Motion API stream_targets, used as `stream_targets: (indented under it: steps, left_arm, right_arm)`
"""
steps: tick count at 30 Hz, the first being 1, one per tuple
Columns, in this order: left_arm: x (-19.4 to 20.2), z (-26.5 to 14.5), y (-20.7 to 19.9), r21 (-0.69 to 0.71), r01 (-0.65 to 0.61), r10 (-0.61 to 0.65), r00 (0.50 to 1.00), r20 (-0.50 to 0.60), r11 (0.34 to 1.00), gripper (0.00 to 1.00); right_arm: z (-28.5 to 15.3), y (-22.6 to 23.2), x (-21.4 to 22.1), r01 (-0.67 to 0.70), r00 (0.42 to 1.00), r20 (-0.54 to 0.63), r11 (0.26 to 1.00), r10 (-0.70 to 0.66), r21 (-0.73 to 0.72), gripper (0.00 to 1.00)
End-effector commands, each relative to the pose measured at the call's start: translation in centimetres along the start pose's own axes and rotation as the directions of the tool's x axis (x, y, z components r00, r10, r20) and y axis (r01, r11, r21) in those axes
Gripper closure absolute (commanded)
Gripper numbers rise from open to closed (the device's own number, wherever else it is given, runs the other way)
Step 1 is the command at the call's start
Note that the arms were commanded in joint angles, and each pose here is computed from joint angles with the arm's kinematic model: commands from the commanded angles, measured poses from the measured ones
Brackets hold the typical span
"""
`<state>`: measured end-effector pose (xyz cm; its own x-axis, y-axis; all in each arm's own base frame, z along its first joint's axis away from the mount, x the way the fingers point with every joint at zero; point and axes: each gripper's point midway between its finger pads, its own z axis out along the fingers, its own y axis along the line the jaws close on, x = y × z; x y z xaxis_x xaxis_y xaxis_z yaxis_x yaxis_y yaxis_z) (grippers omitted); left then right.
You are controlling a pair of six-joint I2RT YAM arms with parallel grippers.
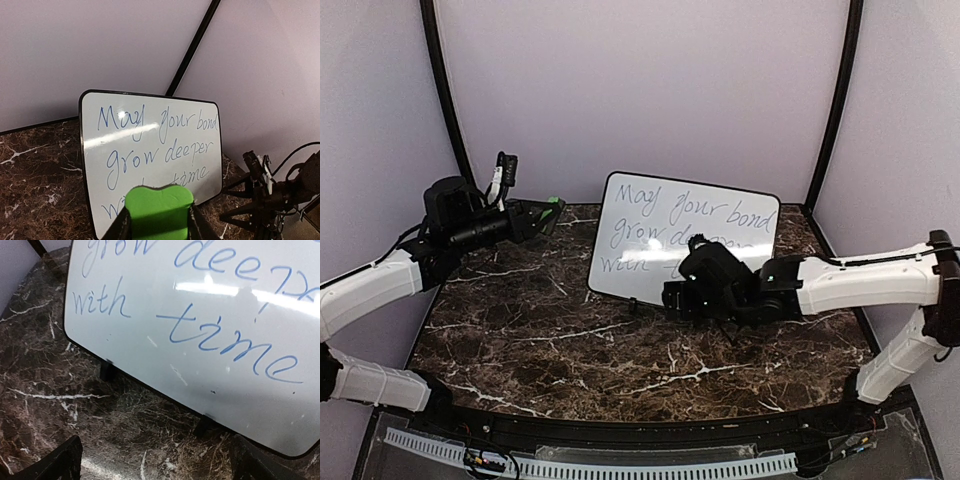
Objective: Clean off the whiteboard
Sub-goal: Move the whiteboard to the center of the board.
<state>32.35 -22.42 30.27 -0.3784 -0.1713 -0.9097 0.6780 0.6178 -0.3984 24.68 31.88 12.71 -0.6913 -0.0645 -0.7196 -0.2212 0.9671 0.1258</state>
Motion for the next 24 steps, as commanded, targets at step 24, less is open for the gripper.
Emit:
stream_targets:
  steps: [24]
  left_arm:
    - [-0.3,-0.1,0.0,0.009,-0.007,0.007,1.000,0.018,1.000,0.67]
  right_arm:
    - [-4.3,-19.6,-9.2,-0.192,0.928,0.273,0.953,0.254,-0.234,0.03]
